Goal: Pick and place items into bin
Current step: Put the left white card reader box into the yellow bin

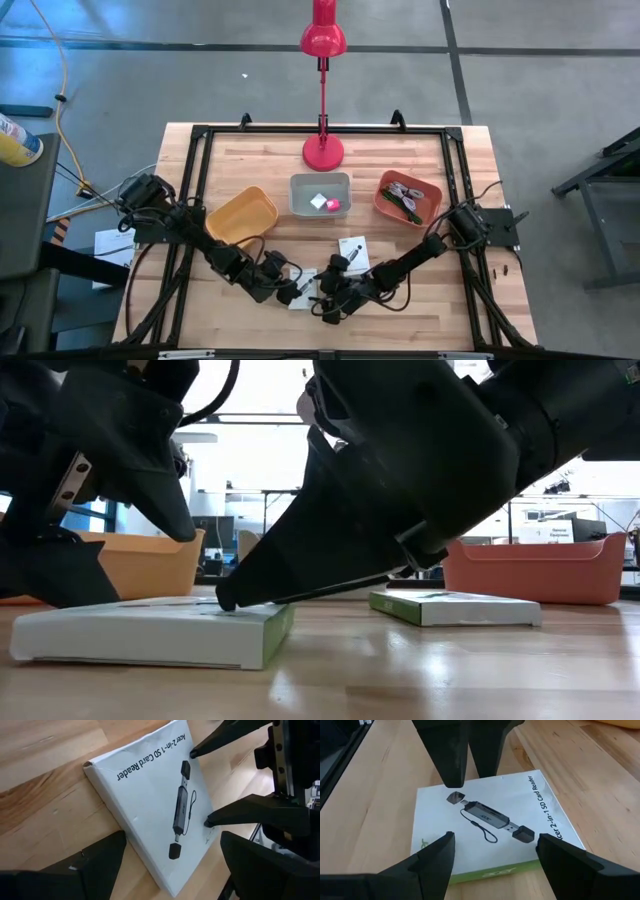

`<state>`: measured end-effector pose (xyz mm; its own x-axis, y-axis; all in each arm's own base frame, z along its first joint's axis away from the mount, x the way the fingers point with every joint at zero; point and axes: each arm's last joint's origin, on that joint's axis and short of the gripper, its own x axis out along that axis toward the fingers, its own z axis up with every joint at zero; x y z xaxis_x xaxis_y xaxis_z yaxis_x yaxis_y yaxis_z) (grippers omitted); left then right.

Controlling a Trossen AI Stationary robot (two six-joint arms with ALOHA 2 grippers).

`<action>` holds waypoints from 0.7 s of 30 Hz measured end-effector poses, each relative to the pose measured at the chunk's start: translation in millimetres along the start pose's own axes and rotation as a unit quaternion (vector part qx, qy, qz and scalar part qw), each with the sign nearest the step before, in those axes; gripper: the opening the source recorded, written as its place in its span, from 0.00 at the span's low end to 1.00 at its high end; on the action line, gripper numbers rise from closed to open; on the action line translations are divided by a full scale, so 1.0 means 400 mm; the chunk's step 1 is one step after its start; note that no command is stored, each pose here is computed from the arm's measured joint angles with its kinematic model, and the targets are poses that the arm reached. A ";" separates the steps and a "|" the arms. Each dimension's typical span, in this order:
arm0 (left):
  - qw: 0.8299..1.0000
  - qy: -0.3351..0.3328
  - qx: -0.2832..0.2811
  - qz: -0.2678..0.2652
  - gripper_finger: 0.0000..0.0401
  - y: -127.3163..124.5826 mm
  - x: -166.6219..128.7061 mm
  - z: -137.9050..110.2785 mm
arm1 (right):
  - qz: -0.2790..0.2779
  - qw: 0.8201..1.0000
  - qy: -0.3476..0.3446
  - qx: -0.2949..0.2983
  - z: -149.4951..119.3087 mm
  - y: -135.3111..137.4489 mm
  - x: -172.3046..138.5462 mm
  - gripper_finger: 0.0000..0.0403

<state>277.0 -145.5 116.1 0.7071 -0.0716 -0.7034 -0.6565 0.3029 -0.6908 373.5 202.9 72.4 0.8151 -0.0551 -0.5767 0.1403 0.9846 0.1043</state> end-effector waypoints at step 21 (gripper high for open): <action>0.998 -0.058 -0.007 -0.023 0.80 -0.007 0.001 0.008 | 0.020 0.999 -0.014 0.043 -0.055 -0.005 -0.023 0.67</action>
<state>280.2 -143.5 118.2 0.7621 0.0257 -0.6469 -0.6254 0.2877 -0.7253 353.2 205.2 59.6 0.8362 -0.0227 -0.5479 0.1546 0.9684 0.1958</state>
